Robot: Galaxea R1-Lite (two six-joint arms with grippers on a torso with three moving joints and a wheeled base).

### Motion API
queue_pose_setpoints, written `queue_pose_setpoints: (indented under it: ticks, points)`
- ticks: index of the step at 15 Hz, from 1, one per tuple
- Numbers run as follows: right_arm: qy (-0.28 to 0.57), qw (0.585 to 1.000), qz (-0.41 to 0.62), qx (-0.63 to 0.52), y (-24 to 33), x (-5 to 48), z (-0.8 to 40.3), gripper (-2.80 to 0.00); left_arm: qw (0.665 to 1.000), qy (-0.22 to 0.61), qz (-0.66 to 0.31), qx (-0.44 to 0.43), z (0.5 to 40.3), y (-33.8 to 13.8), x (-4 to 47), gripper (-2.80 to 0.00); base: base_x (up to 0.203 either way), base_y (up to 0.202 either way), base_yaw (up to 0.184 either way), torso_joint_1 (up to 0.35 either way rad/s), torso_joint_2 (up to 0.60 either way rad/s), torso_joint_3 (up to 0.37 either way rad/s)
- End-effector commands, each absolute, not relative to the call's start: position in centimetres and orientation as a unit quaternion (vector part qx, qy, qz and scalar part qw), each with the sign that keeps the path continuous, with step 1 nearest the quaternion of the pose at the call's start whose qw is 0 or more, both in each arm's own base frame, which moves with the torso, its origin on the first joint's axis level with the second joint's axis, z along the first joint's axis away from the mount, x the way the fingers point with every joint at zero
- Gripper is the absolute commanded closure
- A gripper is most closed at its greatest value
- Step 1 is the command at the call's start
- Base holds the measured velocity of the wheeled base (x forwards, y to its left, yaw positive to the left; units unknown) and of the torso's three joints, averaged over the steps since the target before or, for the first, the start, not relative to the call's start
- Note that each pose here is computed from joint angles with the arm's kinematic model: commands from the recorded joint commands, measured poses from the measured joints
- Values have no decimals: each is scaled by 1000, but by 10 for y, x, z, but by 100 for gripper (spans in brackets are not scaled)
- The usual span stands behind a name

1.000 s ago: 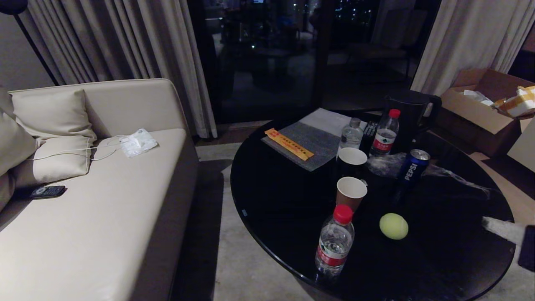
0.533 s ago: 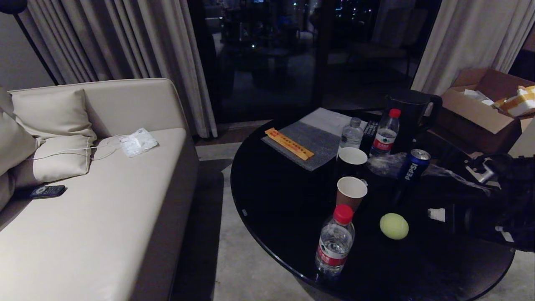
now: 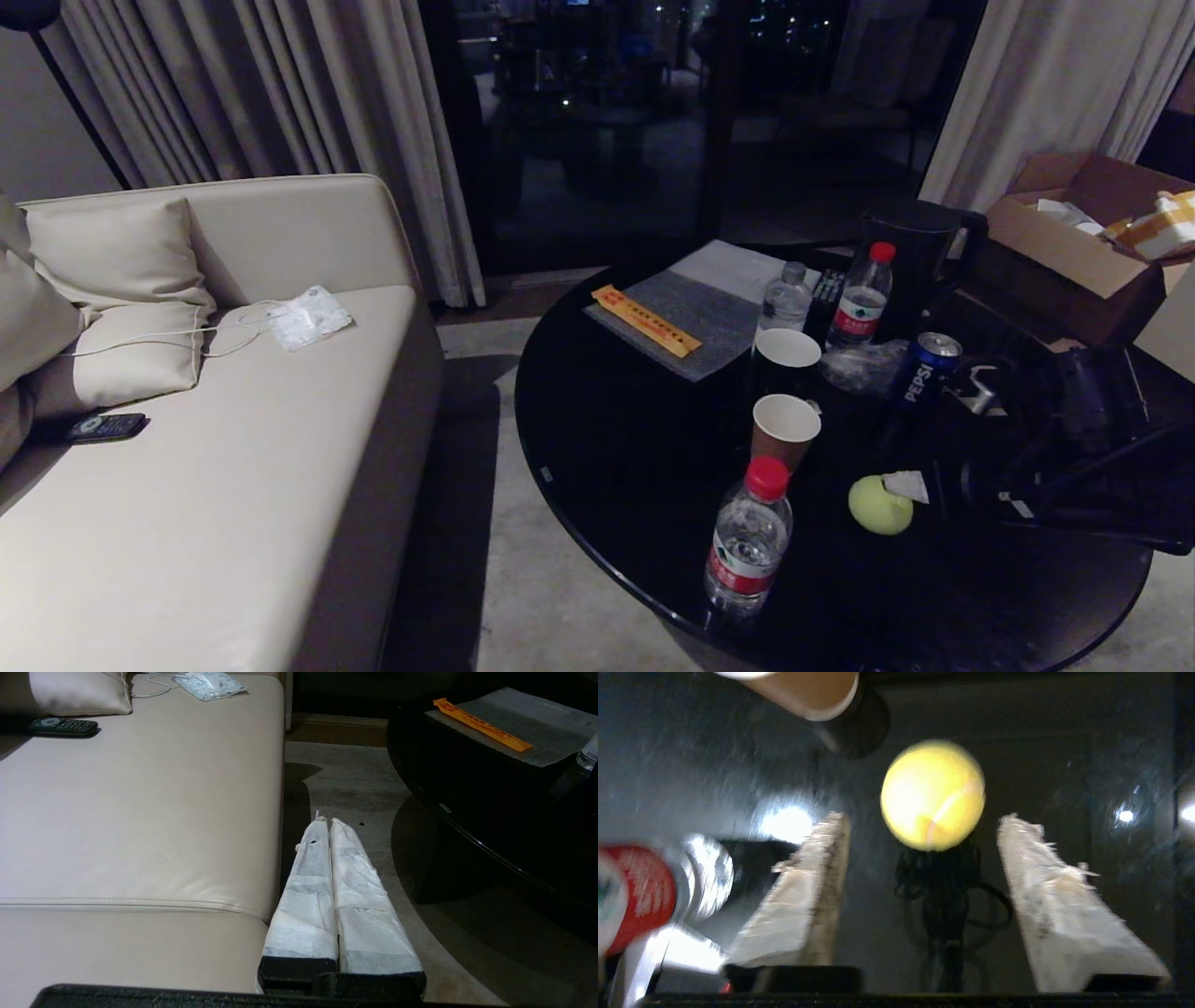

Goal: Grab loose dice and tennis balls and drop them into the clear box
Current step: Pick up the ball on the table

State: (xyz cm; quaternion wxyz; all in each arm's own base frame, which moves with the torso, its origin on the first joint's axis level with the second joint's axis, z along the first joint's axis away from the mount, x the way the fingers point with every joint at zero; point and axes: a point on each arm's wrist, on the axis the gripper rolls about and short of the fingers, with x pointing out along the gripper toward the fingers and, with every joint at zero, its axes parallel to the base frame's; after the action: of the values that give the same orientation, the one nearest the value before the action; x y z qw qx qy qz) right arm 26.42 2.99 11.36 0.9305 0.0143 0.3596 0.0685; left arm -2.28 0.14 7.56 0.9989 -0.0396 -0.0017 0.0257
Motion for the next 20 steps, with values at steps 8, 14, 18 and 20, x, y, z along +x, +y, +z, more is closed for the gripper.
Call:
queue_pose_setpoints:
  ticks: [8, 14, 18, 20]
  points:
    - [410, 911, 29, -5, 34, 305, 73, -280, 999, 0, 26, -40, 75, 1, -23, 0, 0, 0, 0, 0, 0, 0]
    - [431, 902, 20, -17, 39, 321, 52, -280, 999, 0, 26, -40, 75, 1, -23, 0, 0, 0, 0, 0, 0, 0]
    - [439, 898, 21, -18, 41, 325, 44, -280, 999, 0, 26, -40, 75, 1, -23, 0, 0, 0, 0, 0, 0, 0]
    - [438, 899, 20, -18, 41, 327, 44, -280, 999, 0, 26, -40, 75, 1, -23, 0, 0, 0, 0, 0, 0, 0]
